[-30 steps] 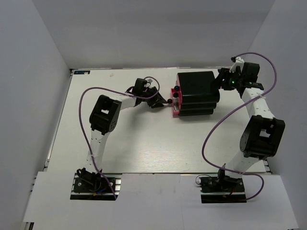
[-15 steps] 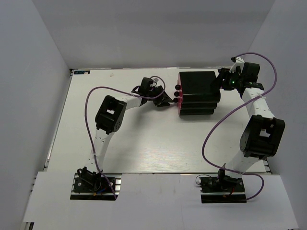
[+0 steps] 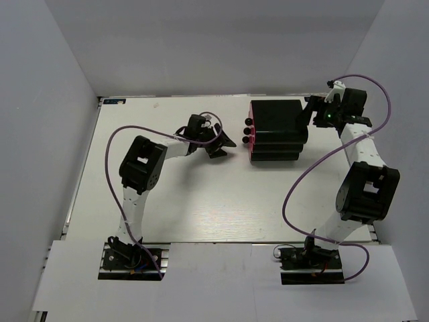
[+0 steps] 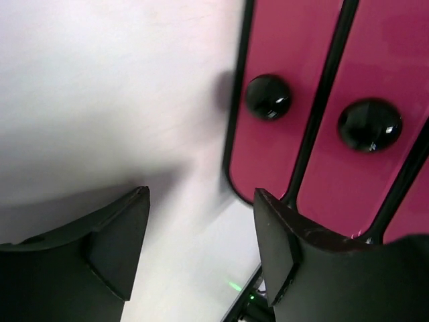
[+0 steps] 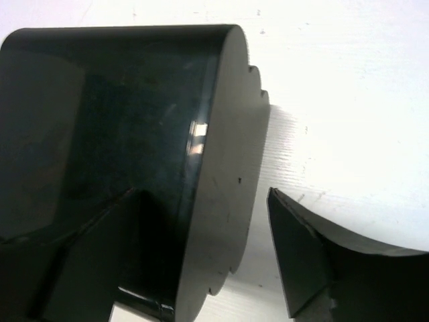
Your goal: Organize the makeup
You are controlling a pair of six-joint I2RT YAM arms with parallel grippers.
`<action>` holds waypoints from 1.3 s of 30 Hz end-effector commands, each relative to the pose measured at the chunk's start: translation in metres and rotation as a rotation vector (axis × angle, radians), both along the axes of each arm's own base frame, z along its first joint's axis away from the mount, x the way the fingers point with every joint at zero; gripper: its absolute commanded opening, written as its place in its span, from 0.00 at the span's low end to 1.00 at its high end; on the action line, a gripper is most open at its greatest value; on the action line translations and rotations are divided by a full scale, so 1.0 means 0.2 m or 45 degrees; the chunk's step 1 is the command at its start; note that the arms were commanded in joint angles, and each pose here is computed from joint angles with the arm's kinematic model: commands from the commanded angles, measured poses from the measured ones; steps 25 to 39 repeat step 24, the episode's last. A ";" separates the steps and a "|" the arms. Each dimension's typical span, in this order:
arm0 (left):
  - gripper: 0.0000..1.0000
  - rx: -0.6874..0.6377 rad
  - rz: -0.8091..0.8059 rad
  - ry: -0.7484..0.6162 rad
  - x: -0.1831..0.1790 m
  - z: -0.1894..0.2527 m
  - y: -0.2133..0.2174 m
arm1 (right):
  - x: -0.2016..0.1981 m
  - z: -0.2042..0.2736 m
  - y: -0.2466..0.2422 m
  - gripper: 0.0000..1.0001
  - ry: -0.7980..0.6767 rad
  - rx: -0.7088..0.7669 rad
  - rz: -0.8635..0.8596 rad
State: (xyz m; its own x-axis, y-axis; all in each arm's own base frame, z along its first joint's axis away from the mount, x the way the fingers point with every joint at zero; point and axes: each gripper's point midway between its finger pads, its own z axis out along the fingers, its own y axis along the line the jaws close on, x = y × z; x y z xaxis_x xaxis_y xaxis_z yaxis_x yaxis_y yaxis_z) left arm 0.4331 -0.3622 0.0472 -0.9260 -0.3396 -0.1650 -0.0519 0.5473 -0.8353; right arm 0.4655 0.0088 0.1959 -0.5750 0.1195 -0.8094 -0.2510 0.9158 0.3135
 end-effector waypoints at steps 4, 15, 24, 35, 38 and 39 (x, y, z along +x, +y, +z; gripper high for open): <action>0.77 0.050 0.123 -0.099 -0.01 0.20 0.26 | -0.05 0.17 -0.14 0.89 -0.099 -0.113 -0.072; 0.98 0.283 -0.143 -0.643 -0.32 0.69 0.57 | -0.54 0.43 -0.05 0.89 -0.373 -0.273 0.048; 0.98 0.668 0.003 -1.124 -0.73 0.89 1.03 | -0.95 0.24 0.05 0.89 -0.546 -0.306 0.009; 0.98 0.668 0.003 -1.124 -0.73 0.89 1.03 | -0.95 0.24 0.05 0.89 -0.546 -0.306 0.009; 0.98 0.668 0.003 -1.124 -0.73 0.89 1.03 | -0.95 0.24 0.05 0.89 -0.546 -0.306 0.009; 0.98 0.668 0.003 -1.124 -0.73 0.89 1.03 | -0.95 0.24 0.05 0.89 -0.546 -0.306 0.009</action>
